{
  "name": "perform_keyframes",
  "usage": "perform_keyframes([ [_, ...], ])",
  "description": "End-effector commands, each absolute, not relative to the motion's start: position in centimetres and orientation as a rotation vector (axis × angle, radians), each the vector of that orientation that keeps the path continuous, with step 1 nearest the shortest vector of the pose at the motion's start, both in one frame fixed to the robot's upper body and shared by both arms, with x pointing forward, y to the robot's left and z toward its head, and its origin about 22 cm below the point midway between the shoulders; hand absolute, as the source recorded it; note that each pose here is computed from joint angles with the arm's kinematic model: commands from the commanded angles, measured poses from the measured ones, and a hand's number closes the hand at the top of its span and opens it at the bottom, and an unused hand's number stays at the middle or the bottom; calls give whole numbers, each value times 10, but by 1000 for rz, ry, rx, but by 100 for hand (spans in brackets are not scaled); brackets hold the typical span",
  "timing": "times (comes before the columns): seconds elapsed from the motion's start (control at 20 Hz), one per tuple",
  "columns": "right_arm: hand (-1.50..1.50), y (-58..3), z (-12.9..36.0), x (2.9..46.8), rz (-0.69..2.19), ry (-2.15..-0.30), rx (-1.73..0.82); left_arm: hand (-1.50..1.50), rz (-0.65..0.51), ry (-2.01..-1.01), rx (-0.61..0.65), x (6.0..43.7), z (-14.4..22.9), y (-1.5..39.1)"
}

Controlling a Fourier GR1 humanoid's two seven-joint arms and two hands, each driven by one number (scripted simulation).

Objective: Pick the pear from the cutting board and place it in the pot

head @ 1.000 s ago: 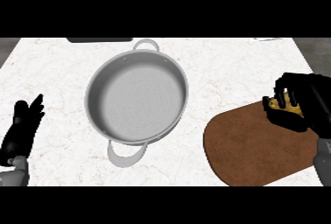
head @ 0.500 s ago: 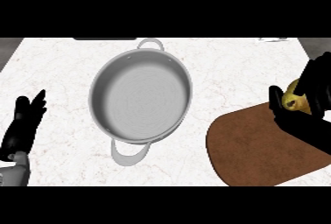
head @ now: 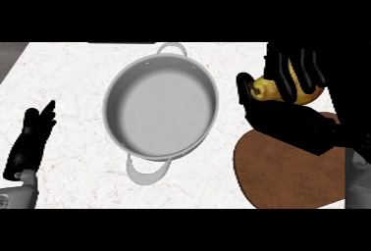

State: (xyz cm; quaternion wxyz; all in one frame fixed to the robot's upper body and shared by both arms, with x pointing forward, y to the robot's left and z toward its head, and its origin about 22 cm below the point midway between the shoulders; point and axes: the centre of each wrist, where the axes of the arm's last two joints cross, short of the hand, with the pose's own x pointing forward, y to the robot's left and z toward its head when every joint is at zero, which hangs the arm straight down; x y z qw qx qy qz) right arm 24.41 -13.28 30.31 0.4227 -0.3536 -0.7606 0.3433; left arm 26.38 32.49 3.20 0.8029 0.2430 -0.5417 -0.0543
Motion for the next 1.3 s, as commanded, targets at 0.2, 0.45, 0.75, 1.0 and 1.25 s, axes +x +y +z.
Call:
perform_keyframes([
  [0.2, 150, -52, 303, 290, 942, -1778, -796, 0, -117, -1157, 535, 266, 23, 307],
  [0.45, 150, -22, 279, 312, 1011, -1694, -749, 0, -107, -1168, 532, 265, 37, 325],
  [0.75, 150, -13, 240, 341, 992, -1530, -610, 0, -138, -1156, 502, 259, 23, 323],
  [1.0, -150, 1, 217, 355, 919, -1548, -504, 0, -120, -1164, 511, 269, 28, 332],
  [1.25, -150, -7, 202, 350, 645, -1665, -354, 0, -144, -1172, 513, 271, 28, 323],
])
